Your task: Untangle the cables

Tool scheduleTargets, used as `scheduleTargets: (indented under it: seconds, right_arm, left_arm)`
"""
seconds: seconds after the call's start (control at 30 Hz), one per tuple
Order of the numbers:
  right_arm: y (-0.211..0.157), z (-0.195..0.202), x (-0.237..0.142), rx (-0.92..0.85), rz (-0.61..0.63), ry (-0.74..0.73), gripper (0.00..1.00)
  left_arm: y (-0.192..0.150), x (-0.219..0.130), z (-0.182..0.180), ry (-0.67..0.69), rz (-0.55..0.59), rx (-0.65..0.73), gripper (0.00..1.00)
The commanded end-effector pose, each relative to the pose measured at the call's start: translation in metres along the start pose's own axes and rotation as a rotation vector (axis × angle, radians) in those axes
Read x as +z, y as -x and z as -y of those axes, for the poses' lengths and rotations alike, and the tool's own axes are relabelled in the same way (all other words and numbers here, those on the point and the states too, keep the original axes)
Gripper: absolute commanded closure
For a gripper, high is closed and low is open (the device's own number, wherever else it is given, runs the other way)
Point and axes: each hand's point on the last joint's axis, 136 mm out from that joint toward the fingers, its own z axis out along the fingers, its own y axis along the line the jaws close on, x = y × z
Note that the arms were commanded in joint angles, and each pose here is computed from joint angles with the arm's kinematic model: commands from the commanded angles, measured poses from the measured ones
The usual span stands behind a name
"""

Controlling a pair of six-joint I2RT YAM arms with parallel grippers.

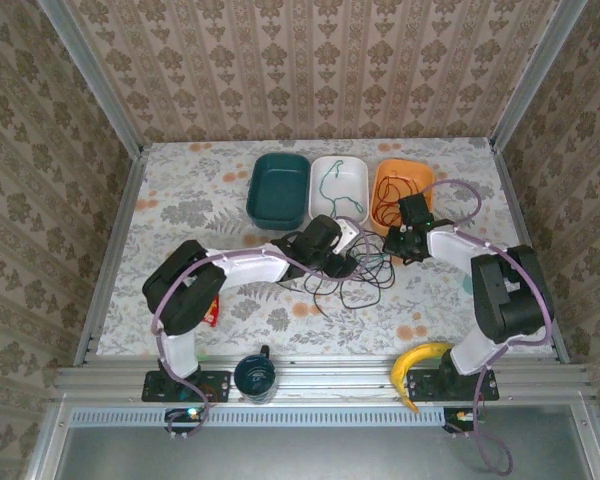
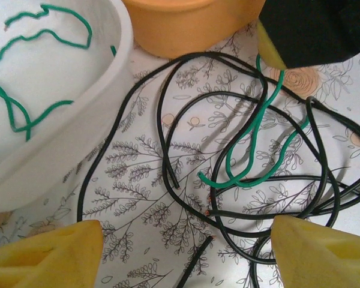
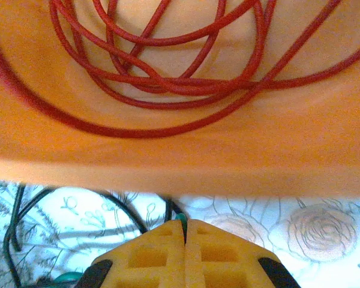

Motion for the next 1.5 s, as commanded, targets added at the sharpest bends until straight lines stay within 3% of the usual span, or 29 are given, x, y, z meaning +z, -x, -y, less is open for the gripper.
scheduleTargets:
  seconds: [0.0,0.33,0.63,0.77,0.97,1.1,1.33,1.4,1.43,1.47]
  right_arm:
    - [0.01,0.001,-0.026,0.032,0.093,0.014,1.0]
    - [0.03,-0.003,-0.101,0.071,0.316,0.104,1.0]
    - [0.054,0.007,-0.159,0.144,0.595,0.142,1.0]
    - [0.052,0.008,-0.156,0.191,0.579,0.154,1.0]
    - [0.044,0.003,-0.137,0.263,0.509,0.193,1.0]
    - [0.041,-0.002,-0.131,0.31,0.486,0.228,1.0]
    - [0.046,-0.015,-0.133,0.368,0.475,0.3,1.0]
    - [0.047,-0.018,-0.135,0.373,0.474,0.314,1.0]
    - [0.047,-0.019,-0.136,0.379,0.47,0.323,1.0]
    - [0.047,-0.02,-0.136,0.385,0.469,0.33,1.0]
  left_arm:
    - [-0.015,0.01,0.003,-0.009,-0.039,-0.027,0.28]
    - [-0.032,0.027,0.0,0.002,-0.072,-0.059,0.3]
    - [-0.049,0.032,0.0,-0.01,-0.089,-0.092,0.31]
    - [-0.039,0.021,0.006,-0.062,-0.033,-0.075,0.3]
    - [0.004,-0.021,0.044,-0.285,0.138,0.014,0.24]
    - [0.029,-0.04,0.06,-0.365,0.214,0.047,0.21]
    - [0.059,-0.029,0.079,-0.428,0.26,0.079,0.18]
    - [0.062,-0.017,0.069,-0.362,0.26,0.063,0.21]
    - [0.062,-0.012,0.064,-0.342,0.264,0.053,0.27]
    - [0.063,-0.008,0.059,-0.321,0.266,0.046,0.43]
